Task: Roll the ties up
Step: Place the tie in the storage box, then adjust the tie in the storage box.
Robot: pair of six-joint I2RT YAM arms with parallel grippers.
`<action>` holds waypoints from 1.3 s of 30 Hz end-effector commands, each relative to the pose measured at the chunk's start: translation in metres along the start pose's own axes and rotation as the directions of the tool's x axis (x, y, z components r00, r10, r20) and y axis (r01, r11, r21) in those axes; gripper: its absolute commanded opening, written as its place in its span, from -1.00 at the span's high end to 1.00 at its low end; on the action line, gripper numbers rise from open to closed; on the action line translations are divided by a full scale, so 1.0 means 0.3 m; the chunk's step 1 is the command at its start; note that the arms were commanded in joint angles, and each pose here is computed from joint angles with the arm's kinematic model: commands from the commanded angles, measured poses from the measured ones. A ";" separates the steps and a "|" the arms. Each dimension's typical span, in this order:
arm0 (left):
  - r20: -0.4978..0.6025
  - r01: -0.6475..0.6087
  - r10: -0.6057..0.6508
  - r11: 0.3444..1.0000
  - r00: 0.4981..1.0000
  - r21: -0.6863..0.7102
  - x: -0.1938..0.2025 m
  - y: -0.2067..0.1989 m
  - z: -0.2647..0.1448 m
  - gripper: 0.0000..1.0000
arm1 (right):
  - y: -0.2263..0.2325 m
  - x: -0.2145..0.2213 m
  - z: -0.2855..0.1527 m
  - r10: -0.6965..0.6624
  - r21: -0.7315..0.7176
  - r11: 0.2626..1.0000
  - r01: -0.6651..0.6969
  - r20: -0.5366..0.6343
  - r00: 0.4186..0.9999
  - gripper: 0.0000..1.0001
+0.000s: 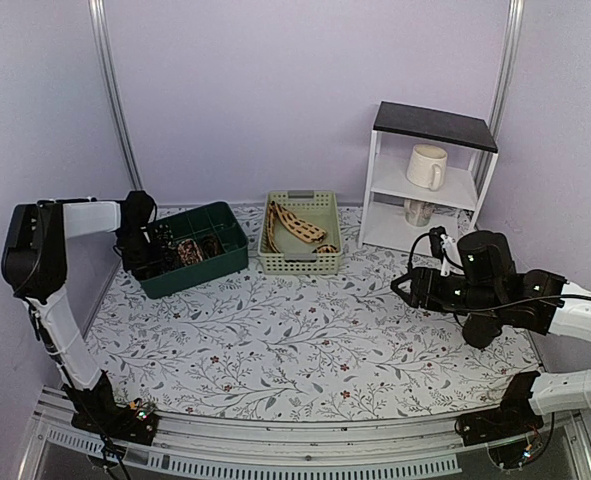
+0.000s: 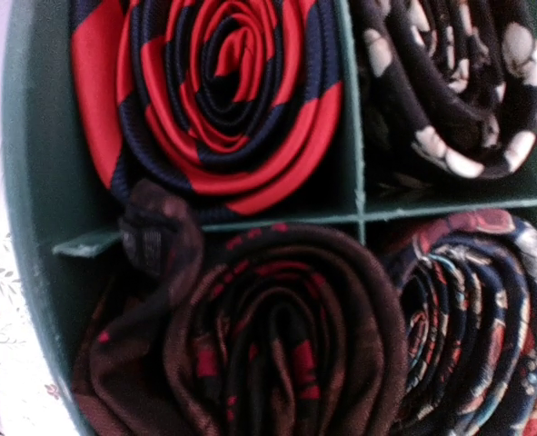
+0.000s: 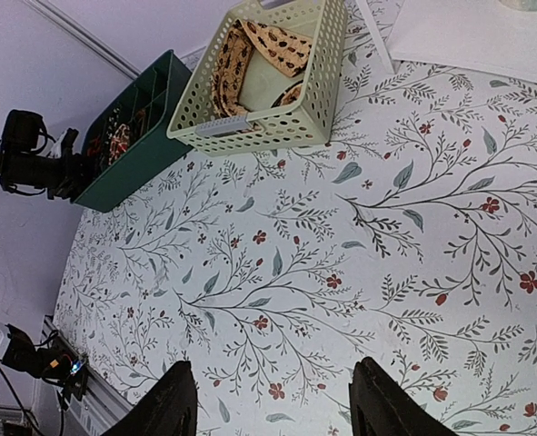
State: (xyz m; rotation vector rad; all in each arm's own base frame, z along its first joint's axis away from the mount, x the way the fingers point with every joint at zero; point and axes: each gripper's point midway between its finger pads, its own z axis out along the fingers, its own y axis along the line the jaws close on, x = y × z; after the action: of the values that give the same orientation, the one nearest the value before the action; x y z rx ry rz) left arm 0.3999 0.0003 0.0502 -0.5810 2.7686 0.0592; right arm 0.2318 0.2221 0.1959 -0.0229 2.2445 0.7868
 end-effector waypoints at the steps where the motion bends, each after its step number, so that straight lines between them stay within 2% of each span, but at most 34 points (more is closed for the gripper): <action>1: 0.010 -0.033 0.033 0.998 0.999 0.044 -0.004 -0.047 -0.059 0.29 | 0.024 -0.038 -0.026 0.001 -0.022 1.000 -0.001 0.031 1.000 -0.18; 9: 0.002 -0.036 0.036 0.999 0.999 0.034 -0.005 -0.040 -0.073 0.19 | 0.033 -0.053 -0.039 -0.004 -0.030 1.000 0.006 0.044 0.999 -0.17; 17: 0.006 -0.044 0.044 0.998 0.999 0.033 -0.018 -0.041 -0.104 -0.10 | 0.033 -0.051 -0.045 -0.004 -0.035 0.999 0.006 0.045 0.999 -0.17; 27: -0.022 -0.043 0.044 0.999 0.999 0.024 0.008 -0.037 -0.092 -0.13 | 0.034 -0.058 -0.055 -0.009 -0.036 0.999 0.011 0.056 0.998 -0.17; 39: -0.026 -0.057 0.058 0.998 0.998 0.008 0.051 -0.032 -0.069 -0.30 | 0.041 -0.061 -0.065 -0.013 -0.044 0.999 0.016 0.055 0.998 -0.17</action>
State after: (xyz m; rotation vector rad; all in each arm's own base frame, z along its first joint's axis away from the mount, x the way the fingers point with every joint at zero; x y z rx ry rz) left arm 0.3903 -0.0072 0.0705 -0.5376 2.7809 0.0722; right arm 0.2288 0.2192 0.2058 -0.0342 2.2138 0.8028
